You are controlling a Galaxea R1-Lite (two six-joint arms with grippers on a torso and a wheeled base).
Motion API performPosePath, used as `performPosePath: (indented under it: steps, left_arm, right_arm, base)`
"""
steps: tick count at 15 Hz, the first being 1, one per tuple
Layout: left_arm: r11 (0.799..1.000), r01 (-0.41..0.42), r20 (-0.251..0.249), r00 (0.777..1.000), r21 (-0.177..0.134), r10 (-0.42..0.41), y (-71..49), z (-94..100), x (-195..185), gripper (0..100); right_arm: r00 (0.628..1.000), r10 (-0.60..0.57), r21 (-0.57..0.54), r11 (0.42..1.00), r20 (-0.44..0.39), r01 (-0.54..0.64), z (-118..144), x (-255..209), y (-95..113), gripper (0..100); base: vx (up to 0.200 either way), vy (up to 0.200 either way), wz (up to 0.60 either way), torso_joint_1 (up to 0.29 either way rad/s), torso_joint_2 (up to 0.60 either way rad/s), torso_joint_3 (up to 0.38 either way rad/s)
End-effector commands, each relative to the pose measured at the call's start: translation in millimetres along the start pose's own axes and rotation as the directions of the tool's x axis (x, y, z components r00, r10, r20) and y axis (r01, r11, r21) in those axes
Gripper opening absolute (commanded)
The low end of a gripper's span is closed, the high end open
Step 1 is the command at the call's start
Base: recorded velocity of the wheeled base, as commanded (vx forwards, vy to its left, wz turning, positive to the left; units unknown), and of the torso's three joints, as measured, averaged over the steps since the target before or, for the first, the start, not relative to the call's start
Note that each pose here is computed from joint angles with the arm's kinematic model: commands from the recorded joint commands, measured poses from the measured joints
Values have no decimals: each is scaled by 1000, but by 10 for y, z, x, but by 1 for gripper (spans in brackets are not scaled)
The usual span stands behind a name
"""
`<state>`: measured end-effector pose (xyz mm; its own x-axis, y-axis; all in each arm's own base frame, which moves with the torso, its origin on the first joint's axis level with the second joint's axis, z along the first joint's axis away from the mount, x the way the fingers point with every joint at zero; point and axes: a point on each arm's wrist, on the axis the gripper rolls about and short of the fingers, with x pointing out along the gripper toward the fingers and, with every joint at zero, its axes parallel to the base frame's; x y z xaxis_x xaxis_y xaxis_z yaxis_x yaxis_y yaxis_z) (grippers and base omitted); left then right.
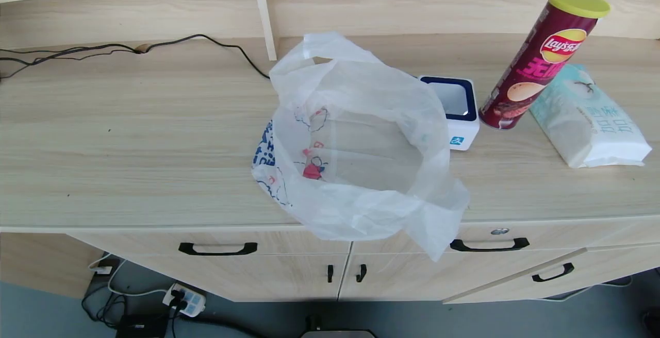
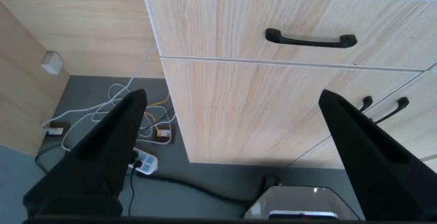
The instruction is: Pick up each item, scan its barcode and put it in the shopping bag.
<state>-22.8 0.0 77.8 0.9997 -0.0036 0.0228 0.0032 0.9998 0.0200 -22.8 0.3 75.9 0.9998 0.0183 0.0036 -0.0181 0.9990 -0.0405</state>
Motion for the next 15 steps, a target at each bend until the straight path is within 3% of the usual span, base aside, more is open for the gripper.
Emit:
performPosePath:
  steps: [1,2,4,6,7,9,11,15]
  left_arm:
    - [1000,-1,-1,1000,0,1,0,1,1,100]
    - [1000,-1,-1,1000,0,1,0,1,1,100]
    - [1000,-1,2,1000,0,1,0,2,0,100]
    - [1000,-1,0,1000,1,1,0,2,1,100]
    - [1000,-1,0,1000,1,1,0,2,1,100]
    - [1000,-1,0,1000,0,1,0,2,1,100]
    - [1000,-1,2,1000,1,1,0,2,0,100]
    - [1000,-1,2,1000,-2,1,0,4,1,100]
  right_arm:
    - [1000,5,-12,1000,3,-5,5,1,1,100]
    - [997,50,-18,999,57,-49,179,-25,3,100]
    - [993,97,-10,995,64,-97,1120,200,-30,100]
    - [990,121,34,992,75,-124,1713,773,-43,100]
    - [984,128,32,991,123,-133,1870,1109,-34,100]
    - [964,174,31,983,204,-183,1841,1741,56,100]
    - [950,198,57,974,243,-218,1738,2071,94,100]
    - [960,224,37,972,169,-233,1550,2297,121,100]
  base:
    - [0,0,0,0,0,0]
    - [0,0,0,0,0,0]
    - [0,0,0,0,0,0]
    - [0,0,0,0,0,0]
    - [0,0,0,0,0,0]
    - [0,0,0,0,0,0]
    - [0,0,0,0,0,0]
    - [0,0,0,0,0,0]
